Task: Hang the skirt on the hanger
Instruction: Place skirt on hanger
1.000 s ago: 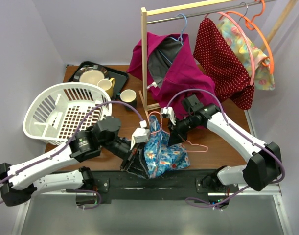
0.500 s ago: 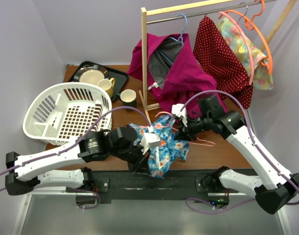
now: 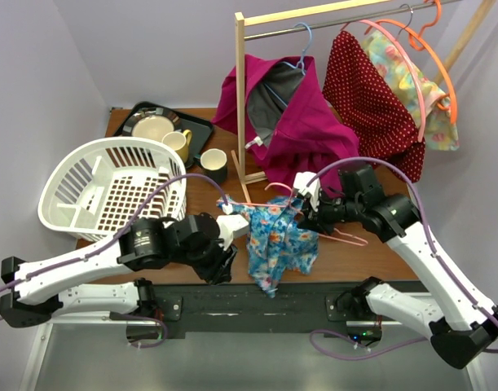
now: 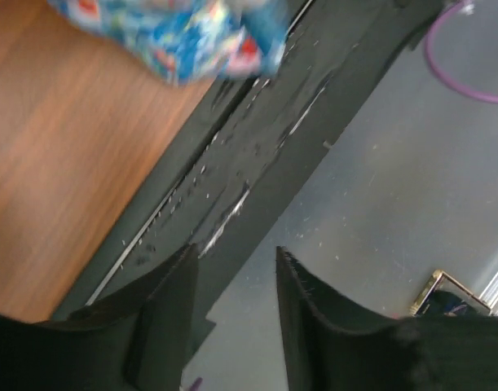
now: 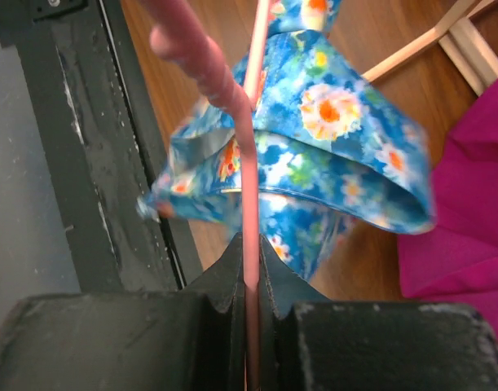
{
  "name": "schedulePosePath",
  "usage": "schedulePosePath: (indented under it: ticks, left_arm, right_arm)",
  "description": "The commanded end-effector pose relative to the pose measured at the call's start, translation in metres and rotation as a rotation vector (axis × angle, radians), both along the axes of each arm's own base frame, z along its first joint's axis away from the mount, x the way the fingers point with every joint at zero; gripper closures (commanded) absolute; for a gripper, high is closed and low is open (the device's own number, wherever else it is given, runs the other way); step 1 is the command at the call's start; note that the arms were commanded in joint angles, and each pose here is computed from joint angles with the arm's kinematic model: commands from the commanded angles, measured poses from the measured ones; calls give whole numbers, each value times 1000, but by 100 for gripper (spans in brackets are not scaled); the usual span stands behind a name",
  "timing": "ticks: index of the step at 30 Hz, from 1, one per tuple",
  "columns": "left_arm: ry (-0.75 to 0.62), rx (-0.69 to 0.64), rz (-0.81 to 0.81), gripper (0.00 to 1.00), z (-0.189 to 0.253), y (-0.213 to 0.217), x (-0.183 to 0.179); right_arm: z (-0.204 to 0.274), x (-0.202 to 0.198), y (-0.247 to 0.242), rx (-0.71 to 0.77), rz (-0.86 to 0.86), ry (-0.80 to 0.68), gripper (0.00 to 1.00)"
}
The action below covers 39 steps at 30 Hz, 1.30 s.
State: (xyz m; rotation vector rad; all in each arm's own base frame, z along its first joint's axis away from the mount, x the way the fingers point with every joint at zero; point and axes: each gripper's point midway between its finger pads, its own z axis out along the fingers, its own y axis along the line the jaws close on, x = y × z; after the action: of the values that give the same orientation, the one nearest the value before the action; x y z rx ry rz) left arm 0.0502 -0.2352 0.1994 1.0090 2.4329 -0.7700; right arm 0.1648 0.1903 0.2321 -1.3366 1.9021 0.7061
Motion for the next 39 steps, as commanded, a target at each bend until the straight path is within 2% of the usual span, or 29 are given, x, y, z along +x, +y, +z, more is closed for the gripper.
schedulePosePath:
  ticks: [1,2,4,5,8,11,12,15,17,21,25,39]
  left_arm:
    - [15,-50,56,49,10,1,0]
    - [-9,-148,48,42,28,-13,3]
    - [-44,-281,35,38,54,-27,5]
    - [-78,-398,27,33,75,-45,10]
    - [-145,-511,16,29,88,-78,17]
    - [-287,-472,57,28,84,-106,28]
    - [-369,-440,94,27,81,-110,32]
    - [-502,-346,198,25,66,-121,48]
    - [-543,-273,224,23,46,-128,55]
    - [-651,-151,366,22,31,-118,80]
    - [-715,-61,443,22,24,-108,93]
    - [-741,-18,433,21,1,-112,99]
  right_arm:
    - [20,13,11,70,-26,-42,100]
    - [18,12,12,73,-24,-35,100]
    - [15,13,13,76,-32,-18,100]
    - [15,12,14,80,-32,-11,100]
    - [19,16,18,100,-61,19,100]
    - [25,20,20,117,-106,47,100]
    - [26,20,21,120,-123,66,100]
    - [28,19,21,125,-149,94,100]
    - [29,17,22,137,-155,111,100]
    - [30,16,22,149,-169,122,100]
    - [32,15,24,158,-161,134,100]
    - [38,13,25,184,-150,170,100]
